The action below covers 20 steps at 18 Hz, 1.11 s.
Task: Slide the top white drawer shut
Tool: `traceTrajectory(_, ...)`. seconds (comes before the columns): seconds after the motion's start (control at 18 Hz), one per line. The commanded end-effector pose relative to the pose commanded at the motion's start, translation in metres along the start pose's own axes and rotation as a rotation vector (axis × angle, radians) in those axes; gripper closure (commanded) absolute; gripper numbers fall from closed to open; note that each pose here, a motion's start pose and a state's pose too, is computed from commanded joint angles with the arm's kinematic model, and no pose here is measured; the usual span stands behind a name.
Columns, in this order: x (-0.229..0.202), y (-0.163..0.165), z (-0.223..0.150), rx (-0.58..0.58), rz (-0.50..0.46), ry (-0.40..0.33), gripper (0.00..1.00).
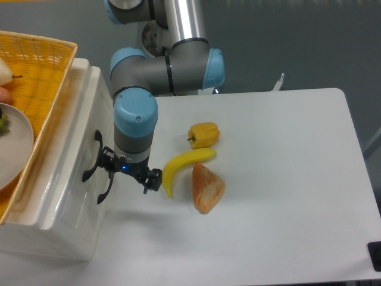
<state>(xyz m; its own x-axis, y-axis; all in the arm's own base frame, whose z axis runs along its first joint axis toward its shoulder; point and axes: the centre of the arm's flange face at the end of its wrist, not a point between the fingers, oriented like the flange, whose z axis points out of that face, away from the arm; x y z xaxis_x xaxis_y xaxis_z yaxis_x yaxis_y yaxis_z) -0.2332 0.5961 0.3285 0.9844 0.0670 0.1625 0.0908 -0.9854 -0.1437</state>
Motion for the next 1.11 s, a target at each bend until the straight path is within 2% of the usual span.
traceTrajectory(0.39, -0.037, 0.008, -0.018, 0.027, -0.016, -0.019, 0.00)
traceTrajectory(0.94, -0.079, 0.035, -0.043, 0.044, 0.123, -0.053, 0.00)
traceTrajectory(1.11, -0.090, 0.048, -0.053, -0.023, 0.183, -0.134, 0.00)
